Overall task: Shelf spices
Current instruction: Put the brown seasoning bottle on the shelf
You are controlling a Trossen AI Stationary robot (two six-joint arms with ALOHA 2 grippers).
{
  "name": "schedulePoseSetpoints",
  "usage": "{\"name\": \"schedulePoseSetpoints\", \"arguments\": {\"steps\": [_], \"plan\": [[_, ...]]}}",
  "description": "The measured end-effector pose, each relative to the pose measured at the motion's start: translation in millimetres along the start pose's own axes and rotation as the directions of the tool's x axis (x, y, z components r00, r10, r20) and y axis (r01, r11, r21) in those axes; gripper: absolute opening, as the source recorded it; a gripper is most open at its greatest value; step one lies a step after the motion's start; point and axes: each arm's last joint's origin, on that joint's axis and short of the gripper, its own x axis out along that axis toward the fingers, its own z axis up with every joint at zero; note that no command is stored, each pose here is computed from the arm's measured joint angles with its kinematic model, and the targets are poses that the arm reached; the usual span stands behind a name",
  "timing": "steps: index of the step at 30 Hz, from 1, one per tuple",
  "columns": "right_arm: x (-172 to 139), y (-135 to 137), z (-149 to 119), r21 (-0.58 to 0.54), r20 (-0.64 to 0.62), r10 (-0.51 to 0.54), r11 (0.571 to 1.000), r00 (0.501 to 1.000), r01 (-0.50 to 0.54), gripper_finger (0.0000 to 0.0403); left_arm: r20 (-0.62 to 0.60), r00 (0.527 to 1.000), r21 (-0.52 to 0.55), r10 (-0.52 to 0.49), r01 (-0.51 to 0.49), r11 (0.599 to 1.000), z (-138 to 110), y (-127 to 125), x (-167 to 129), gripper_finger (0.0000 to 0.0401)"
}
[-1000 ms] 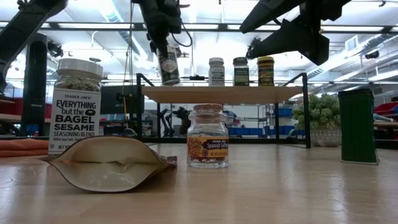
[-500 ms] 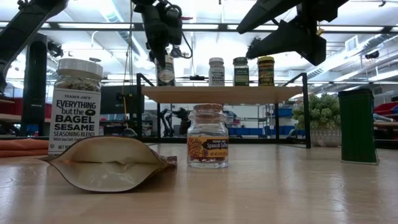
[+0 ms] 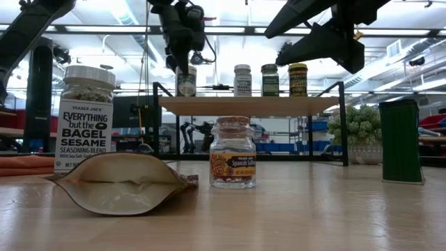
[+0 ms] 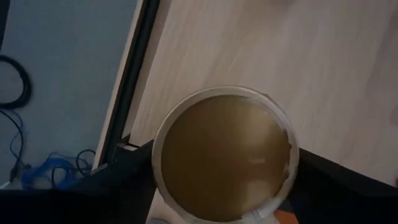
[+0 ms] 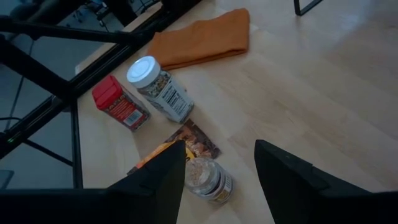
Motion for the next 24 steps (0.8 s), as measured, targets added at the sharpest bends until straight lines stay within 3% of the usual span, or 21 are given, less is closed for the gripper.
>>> {"name": "schedulePoseSetpoints", "arguments": {"steps": [24], "plan": [[0.0, 0.0, 0.0, 0.0, 0.0, 0.0, 1.0, 1.0, 0.0, 0.0192, 0.03, 0.999, 0.014, 0.012, -0.012, 1.0, 3.0, 1.2, -0.1, 0.0312]]}}
